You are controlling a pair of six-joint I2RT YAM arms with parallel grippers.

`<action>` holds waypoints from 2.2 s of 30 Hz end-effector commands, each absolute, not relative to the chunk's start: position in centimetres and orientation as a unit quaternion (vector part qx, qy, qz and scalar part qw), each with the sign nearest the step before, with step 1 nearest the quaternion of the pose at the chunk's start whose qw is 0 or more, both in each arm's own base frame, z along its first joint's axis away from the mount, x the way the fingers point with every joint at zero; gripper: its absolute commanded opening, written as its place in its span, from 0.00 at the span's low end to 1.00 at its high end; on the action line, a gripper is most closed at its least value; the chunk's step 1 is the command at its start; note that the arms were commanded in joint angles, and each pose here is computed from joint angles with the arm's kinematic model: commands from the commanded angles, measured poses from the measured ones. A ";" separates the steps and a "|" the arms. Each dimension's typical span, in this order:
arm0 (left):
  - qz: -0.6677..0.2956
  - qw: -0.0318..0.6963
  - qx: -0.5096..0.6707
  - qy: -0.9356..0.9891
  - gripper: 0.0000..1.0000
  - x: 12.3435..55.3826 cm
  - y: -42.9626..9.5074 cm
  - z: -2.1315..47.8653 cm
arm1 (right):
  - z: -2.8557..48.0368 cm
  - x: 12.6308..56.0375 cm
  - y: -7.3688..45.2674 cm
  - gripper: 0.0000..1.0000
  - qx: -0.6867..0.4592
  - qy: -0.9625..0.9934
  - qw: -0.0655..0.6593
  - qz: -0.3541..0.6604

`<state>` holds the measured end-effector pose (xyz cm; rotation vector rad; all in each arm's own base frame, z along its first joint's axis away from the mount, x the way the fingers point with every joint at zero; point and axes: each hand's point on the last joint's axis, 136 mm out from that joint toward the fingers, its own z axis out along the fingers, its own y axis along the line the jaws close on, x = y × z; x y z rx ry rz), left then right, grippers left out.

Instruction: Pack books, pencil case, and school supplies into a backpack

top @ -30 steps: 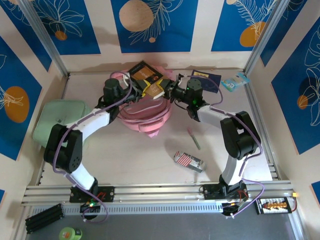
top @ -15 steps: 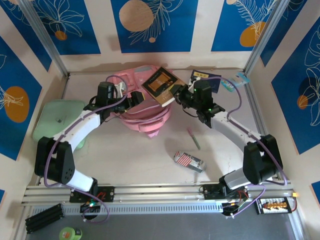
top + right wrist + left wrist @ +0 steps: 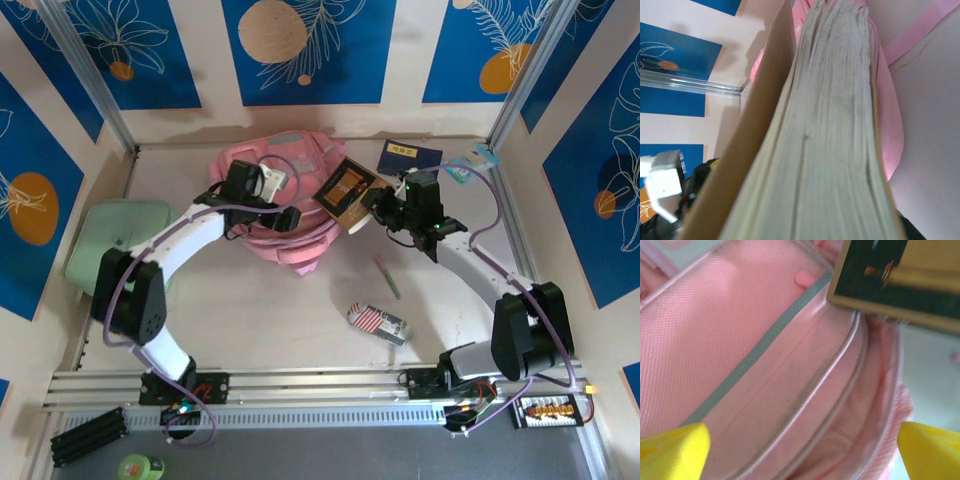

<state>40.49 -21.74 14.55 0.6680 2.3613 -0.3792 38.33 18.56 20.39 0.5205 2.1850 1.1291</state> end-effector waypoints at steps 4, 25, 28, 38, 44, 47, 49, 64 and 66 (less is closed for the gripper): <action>-0.062 0.251 0.387 0.885 0.83 41.7 -21.4 11.0 | 23.3 38.3 18.7 0.11 0.127 0.806 0.350 0.460; -0.013 0.395 0.389 0.832 0.00 47.8 -23.7 21.2 | 22.3 34.4 10.8 0.10 0.239 0.815 0.374 0.372; -0.016 0.470 0.343 0.813 0.00 48.4 -23.4 26.1 | 22.0 33.8 11.2 0.10 0.243 0.815 0.359 0.383; -0.072 0.566 0.273 0.775 0.00 48.3 -23.9 33.3 | 24.1 34.1 17.7 0.11 0.192 0.778 0.314 0.509; -0.092 0.573 0.253 0.774 0.00 48.7 -24.3 33.9 | 23.6 36.9 22.0 0.11 0.194 0.766 0.284 0.544; -0.099 0.576 0.248 0.773 0.00 48.9 -24.5 34.0 | 23.3 39.1 24.5 0.11 0.191 0.756 0.268 0.565; -0.103 0.574 0.247 0.774 0.00 48.9 -24.6 34.0 | 23.1 40.7 26.0 0.10 0.193 0.745 0.263 0.581; -0.102 0.558 0.241 0.787 0.00 48.9 -24.0 33.1 | 23.1 45.5 30.6 0.11 0.152 0.745 0.311 0.570; -0.105 0.559 0.239 0.787 0.00 48.9 -24.0 33.2 | 24.7 44.9 30.5 0.11 0.125 0.743 0.339 0.564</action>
